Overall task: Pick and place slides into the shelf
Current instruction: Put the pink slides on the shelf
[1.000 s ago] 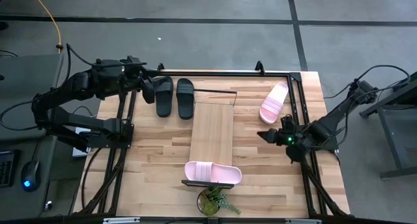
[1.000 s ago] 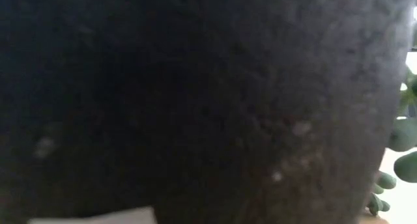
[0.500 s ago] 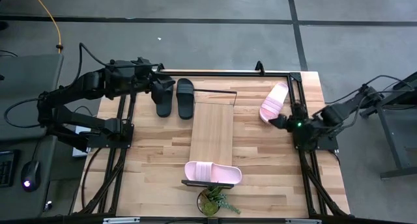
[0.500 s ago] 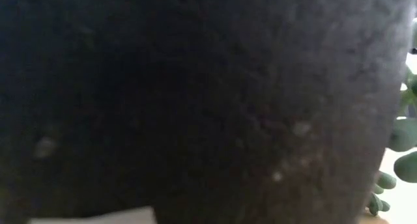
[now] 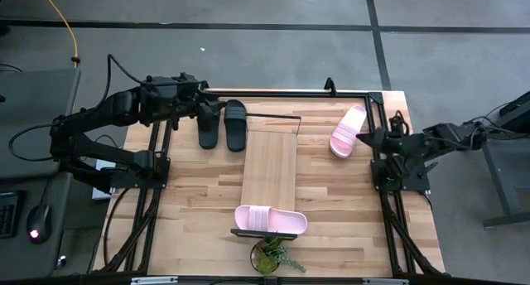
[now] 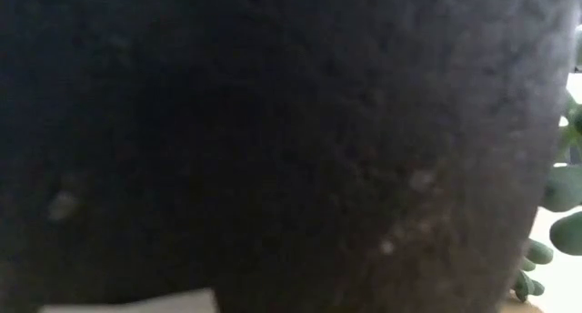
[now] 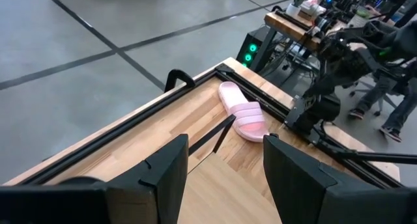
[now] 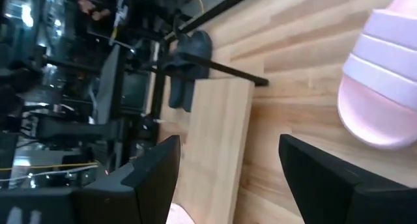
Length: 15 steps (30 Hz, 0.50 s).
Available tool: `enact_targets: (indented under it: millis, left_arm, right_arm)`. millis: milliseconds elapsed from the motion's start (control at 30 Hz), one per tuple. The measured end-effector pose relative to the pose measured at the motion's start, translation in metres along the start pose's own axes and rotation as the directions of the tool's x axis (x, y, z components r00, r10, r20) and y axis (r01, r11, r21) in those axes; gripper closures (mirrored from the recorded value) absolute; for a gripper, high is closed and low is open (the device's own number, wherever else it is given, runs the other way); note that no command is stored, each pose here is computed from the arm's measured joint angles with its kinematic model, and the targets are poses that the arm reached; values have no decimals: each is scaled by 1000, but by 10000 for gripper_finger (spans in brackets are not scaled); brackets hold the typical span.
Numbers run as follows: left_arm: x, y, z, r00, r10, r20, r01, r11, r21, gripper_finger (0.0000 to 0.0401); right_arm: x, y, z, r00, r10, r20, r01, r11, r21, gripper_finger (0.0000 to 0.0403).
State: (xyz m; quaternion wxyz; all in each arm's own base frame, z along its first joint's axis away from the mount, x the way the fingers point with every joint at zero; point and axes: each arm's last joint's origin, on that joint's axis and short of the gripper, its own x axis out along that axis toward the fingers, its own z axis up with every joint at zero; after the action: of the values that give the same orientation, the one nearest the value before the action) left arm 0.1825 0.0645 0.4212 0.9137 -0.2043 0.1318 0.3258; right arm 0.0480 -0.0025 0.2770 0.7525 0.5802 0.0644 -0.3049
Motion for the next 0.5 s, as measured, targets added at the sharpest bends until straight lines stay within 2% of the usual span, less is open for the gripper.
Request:
enact_targets:
  millis: [133,300,500]
  left_arm:
    - [-1,0,0,1000,1,3,-1,1000,12,217]
    - [0,1,1,1000,24,13,-24,1000,19,217]
    - [-1,1,1,1000,24,18,-25,999,40,217]
  right_arm:
    - [-1,9,3,996,72,61,-72,997,-7,153]
    - [-1,25,9,967,178,182,-172,984,-45,153]
    - [3,37,15,936,210,282,-187,977,-106,153]
